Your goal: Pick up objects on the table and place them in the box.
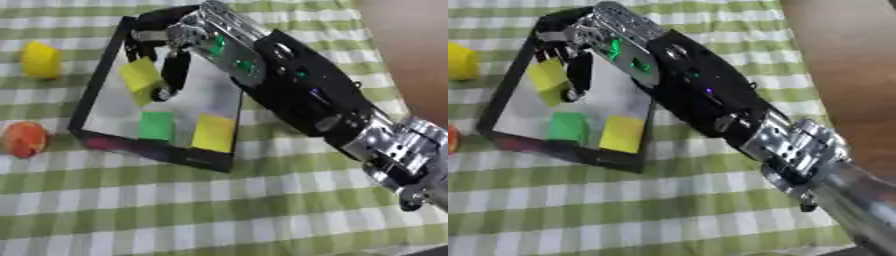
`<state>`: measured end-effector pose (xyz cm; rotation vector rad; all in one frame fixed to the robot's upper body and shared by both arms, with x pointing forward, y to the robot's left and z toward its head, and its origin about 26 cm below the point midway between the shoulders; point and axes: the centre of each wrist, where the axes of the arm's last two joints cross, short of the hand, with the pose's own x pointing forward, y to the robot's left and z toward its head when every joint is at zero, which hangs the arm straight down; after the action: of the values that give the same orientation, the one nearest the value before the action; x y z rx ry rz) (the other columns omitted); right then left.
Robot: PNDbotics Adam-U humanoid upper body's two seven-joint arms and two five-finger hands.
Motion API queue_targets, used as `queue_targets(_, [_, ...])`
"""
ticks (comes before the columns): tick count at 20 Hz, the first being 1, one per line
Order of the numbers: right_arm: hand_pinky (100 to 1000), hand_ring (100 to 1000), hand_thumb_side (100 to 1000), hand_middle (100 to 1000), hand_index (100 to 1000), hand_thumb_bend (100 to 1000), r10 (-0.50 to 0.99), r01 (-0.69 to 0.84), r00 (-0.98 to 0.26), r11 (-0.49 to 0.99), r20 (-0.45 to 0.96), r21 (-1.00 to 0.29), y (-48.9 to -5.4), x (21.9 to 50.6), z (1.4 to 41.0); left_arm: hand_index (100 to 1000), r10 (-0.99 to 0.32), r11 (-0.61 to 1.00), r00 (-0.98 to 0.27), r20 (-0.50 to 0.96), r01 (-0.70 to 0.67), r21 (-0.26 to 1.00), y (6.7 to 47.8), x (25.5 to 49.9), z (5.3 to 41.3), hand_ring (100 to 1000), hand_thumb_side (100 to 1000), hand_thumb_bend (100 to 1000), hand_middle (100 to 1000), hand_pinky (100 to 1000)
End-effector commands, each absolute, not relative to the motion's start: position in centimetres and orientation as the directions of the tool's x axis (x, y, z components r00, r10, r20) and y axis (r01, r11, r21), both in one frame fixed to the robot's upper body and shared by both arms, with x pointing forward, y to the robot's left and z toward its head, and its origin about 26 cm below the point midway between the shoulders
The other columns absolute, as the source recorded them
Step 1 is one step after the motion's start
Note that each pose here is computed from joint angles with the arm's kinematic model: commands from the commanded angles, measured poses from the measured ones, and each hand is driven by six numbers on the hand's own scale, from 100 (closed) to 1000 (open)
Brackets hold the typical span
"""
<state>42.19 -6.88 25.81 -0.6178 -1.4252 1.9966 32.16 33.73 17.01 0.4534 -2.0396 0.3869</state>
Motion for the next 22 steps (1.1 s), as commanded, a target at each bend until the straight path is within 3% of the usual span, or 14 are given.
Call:
queue_targets(1, [949, 934, 207, 818, 898, 647, 0.677, -0.171, -0.733, -0.278, -0.067, -0.945, -7.0, 42.0, 27.0, 879, -0.182, 0.882, -0.482, 0.857, -0.465, -0.074, 34.0, 32.1, 18.2, 732, 646, 840, 731, 761])
queue_targets(10, [937, 917, 205, 802, 889, 629, 0.679, -0.097, -0.733, -0.153, -0.033, -0.984, -9.8, 40.2, 31.4, 879, -0.188, 0.876, -0.477, 0.858, -0.477, -0.074, 34.2, 31.9, 18.0, 732, 645, 843, 731, 760])
queue_targets(16, [909, 888, 202, 783, 872, 604, 0.668, 0.015, -0.741, -0.091, -0.072, -0.996, -12.9, 37.5, 34.8, 879, -0.210, 0.862, -0.464, 0.861, -0.503, -0.061, 34.9, 31.7, 17.7, 731, 644, 845, 730, 760])
queue_targets(22, [897, 876, 211, 782, 872, 604, 0.647, 0.048, -0.754, -0.110, -0.108, -0.993, -16.5, 34.3, 35.3, 878, -0.228, 0.853, -0.454, 0.862, -0.519, -0.048, 35.3, 31.5, 17.6, 731, 644, 847, 729, 759])
